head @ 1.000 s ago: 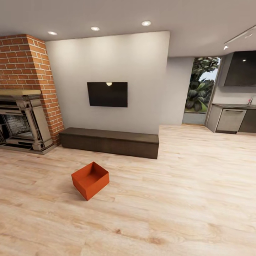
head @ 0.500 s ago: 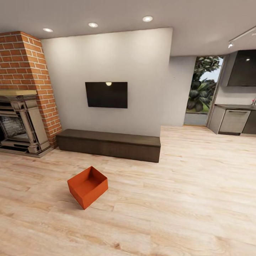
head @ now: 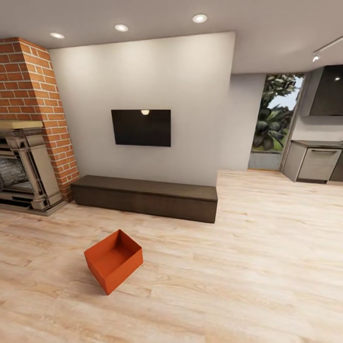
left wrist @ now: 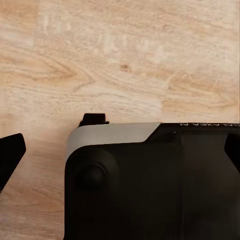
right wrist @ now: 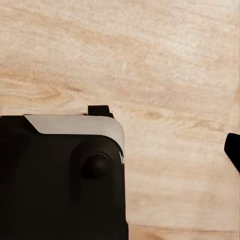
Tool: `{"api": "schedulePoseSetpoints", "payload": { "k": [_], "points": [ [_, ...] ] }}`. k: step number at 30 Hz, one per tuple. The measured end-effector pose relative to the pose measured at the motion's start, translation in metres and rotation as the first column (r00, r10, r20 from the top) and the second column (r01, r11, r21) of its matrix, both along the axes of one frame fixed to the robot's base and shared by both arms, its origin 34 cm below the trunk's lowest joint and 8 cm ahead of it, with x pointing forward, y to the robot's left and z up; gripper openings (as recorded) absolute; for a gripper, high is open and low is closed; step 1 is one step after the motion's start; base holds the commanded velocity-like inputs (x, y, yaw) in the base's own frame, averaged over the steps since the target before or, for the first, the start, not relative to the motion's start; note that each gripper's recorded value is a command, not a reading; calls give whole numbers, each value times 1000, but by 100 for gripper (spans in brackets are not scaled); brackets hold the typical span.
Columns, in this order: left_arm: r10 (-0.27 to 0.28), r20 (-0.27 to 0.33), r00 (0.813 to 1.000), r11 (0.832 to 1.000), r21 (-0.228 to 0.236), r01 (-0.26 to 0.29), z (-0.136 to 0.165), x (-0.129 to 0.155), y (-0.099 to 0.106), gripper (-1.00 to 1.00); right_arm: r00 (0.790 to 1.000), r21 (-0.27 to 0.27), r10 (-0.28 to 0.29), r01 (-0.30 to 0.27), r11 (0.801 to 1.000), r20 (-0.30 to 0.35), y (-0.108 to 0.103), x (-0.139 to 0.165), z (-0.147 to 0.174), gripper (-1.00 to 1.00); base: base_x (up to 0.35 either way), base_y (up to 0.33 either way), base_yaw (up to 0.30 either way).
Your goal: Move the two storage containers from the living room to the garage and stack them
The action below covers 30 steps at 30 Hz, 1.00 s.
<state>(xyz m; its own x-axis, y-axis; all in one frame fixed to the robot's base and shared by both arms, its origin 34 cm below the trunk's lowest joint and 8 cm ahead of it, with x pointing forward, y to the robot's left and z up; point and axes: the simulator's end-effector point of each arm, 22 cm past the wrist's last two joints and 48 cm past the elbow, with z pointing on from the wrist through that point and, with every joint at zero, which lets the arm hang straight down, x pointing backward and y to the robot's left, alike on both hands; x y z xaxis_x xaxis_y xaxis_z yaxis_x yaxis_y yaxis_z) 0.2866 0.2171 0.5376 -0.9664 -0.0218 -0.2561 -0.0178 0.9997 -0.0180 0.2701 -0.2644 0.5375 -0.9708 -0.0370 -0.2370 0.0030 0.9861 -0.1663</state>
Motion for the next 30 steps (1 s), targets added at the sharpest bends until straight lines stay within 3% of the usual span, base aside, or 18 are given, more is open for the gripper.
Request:
{"api": "schedulePoseSetpoints", "payload": {
  "k": [30],
  "points": [
    [0,0,1000,1000,0,0,0,0,0,100,1000,0,0,0,1000,0,0,0,0,100,317,0,0]
  ]
}}
